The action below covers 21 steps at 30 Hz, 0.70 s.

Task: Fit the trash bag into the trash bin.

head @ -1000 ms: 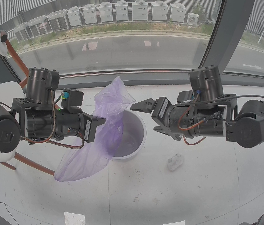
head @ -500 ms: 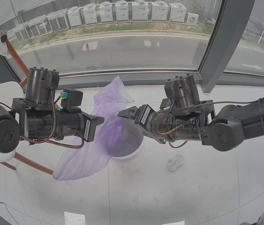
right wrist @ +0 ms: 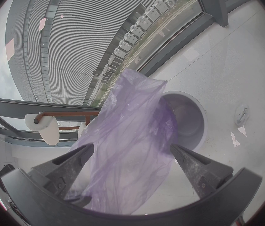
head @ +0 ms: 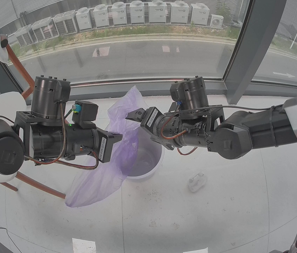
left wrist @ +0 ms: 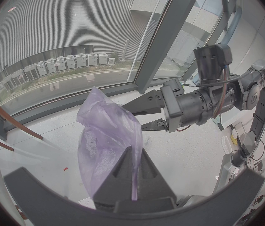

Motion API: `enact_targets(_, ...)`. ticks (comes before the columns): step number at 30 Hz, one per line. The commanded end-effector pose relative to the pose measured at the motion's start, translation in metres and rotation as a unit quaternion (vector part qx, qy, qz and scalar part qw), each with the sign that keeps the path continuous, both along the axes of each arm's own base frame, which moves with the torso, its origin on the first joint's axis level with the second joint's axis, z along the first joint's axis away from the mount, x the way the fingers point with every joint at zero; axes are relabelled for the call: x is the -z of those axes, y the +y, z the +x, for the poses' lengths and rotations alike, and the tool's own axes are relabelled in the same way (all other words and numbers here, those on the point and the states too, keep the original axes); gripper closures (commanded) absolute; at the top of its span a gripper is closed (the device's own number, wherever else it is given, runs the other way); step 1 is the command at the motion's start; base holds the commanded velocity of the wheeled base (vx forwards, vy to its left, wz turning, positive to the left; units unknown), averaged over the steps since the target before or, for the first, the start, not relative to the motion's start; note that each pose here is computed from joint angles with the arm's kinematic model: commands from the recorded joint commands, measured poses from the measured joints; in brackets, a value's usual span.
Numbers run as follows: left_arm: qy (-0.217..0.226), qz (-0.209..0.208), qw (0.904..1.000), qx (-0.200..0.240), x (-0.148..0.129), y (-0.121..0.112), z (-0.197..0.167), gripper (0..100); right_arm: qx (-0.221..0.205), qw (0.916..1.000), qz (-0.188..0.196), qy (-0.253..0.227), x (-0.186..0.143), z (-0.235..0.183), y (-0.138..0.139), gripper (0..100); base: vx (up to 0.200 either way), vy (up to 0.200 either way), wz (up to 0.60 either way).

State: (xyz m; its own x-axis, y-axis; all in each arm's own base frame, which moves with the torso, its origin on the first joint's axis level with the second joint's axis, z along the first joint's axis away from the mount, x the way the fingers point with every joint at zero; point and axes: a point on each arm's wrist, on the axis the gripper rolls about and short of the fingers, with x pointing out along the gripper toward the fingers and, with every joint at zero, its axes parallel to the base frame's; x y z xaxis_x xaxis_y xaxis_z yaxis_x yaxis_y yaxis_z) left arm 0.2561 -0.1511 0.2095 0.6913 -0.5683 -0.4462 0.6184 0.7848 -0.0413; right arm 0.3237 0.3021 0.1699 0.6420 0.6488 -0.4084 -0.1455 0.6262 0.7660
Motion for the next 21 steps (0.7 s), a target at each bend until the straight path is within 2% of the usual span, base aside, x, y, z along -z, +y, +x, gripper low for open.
enact_targets(1, 0.000, 0.000, 1.0000, 0.003, 0.001, -0.002, 0.000, 100, -0.001, 1.0000, 0.001, -0.002, 0.007, 0.009, 0.010, 0, 0.000, 0.000, 0.00)
enact_targets(13, 0.007, 0.003, 1.0000, 0.003, 0.005, -0.001, -0.002, 100, 0.006, 1.0000, 0.002, -0.005, 0.008, 0.017, 0.016, 0, 0.000, 0.000, 0.00)
enact_targets(21, -0.015, -0.010, 0.9998, 0.004, 0.001, -0.003, 0.001, 100, 0.004, 0.9999, 0.005, -0.009, 0.010, 0.019, 0.023, 0, 0.000, 0.000, 0.00)
